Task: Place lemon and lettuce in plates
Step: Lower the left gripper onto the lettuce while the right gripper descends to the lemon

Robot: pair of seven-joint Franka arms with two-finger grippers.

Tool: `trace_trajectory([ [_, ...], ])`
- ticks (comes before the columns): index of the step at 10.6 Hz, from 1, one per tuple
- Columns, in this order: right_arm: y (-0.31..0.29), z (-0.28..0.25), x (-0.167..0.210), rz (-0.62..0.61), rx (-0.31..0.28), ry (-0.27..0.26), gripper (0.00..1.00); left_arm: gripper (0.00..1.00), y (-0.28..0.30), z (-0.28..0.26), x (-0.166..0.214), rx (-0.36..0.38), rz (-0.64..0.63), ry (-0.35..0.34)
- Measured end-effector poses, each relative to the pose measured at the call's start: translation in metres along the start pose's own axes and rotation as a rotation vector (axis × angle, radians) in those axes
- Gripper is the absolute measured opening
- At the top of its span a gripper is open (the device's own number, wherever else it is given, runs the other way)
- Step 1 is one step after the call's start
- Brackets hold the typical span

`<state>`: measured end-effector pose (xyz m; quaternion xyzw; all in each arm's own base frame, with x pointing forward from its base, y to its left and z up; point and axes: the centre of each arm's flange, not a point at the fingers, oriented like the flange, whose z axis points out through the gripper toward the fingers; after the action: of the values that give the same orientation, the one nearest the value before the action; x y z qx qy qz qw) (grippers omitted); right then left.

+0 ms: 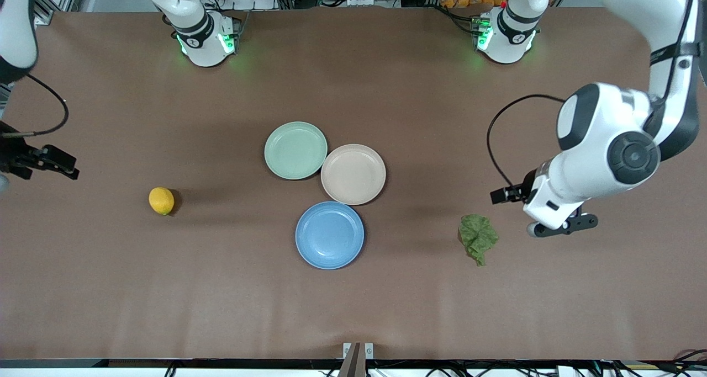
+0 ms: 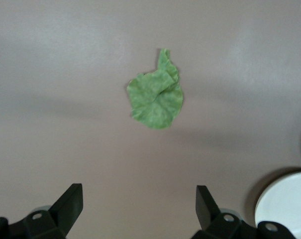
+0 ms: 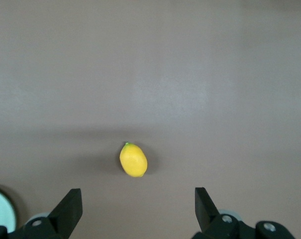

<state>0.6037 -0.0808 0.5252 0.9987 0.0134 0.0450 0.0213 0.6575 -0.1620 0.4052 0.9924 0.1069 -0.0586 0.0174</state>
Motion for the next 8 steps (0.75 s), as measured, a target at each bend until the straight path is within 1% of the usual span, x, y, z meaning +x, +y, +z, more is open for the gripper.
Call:
trace_trajectory([
  [2,0.003,0.024,0.002,-0.01,0.0,-0.017,1.0,1.0,0.006,0.027,0.012,-0.007,-0.071,0.019],
  [6,0.001,0.034,0.001,-0.012,0.003,-0.038,1.0,1.0,0.012,0.079,0.04,-0.053,-0.203,0.098],
  [7,0.001,0.045,-0.001,-0.013,0.004,-0.049,1.0,1.0,0.013,0.099,0.046,-0.063,-0.225,0.104],
  [8,0.0,0.061,-0.003,-0.014,0.004,-0.049,1.0,1.0,0.013,0.117,0.051,-0.068,-0.237,0.104],
])
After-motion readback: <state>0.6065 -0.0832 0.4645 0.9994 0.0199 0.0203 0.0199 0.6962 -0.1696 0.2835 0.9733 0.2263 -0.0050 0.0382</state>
